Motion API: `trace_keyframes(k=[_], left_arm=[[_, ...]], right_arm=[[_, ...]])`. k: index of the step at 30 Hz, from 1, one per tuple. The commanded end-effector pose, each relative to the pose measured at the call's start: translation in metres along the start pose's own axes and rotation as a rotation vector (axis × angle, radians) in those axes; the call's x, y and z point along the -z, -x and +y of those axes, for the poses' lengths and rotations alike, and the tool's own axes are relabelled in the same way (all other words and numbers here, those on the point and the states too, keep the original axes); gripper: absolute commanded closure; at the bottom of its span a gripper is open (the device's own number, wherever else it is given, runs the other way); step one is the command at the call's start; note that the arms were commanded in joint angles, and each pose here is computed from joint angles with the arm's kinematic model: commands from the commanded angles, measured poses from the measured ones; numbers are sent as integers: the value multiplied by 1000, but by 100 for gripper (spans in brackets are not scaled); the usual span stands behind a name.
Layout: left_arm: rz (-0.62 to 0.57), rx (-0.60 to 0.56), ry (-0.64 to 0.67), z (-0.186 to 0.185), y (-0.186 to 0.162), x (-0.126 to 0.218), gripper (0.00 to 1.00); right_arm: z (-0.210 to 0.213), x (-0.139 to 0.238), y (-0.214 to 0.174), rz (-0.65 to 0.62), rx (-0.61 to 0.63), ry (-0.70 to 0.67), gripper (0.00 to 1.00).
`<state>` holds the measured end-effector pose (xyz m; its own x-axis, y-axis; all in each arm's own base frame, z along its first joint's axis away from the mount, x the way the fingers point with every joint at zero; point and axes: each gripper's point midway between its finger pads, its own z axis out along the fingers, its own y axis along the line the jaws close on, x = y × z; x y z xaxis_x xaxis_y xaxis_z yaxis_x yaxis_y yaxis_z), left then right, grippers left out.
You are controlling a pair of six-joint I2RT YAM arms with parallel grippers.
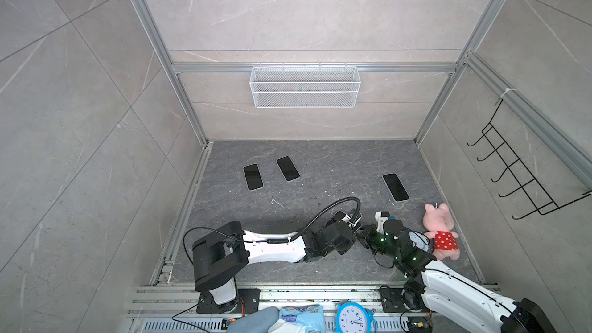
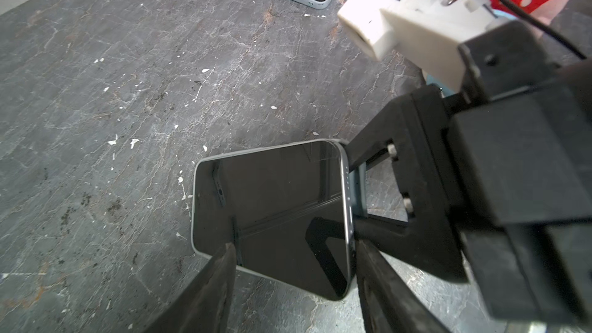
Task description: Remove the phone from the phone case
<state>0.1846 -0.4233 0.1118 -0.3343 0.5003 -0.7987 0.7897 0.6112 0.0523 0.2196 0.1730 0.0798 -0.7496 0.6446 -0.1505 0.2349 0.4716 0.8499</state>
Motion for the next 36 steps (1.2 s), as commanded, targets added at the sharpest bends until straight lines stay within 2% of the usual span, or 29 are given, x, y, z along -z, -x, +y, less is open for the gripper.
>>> trace_keyframes(k=[1,9,12,19,25,31,36], left_arm=[[61,-75,122,9,-11,-8,39],[83,-130,304,26,-12,-12,52],[81,-134,303,26,-12,-11,55],[48,-134,231,17,-21,-13,73],[63,-160,227,19,-25,-10,86],[-38,-190,216,20,14,20,96],[-164,-307,193,15,56,65,99]], right_arm=[[44,6,1,1,30,164,100],[46,6,0,0,29,166,100],[45,6,0,-9,21,168,100],[46,6,1,-14,11,175,100],[46,7,1,-18,9,179,100],[26,5,2,-36,9,106,100],[2,2,6,-70,5,24,100]])
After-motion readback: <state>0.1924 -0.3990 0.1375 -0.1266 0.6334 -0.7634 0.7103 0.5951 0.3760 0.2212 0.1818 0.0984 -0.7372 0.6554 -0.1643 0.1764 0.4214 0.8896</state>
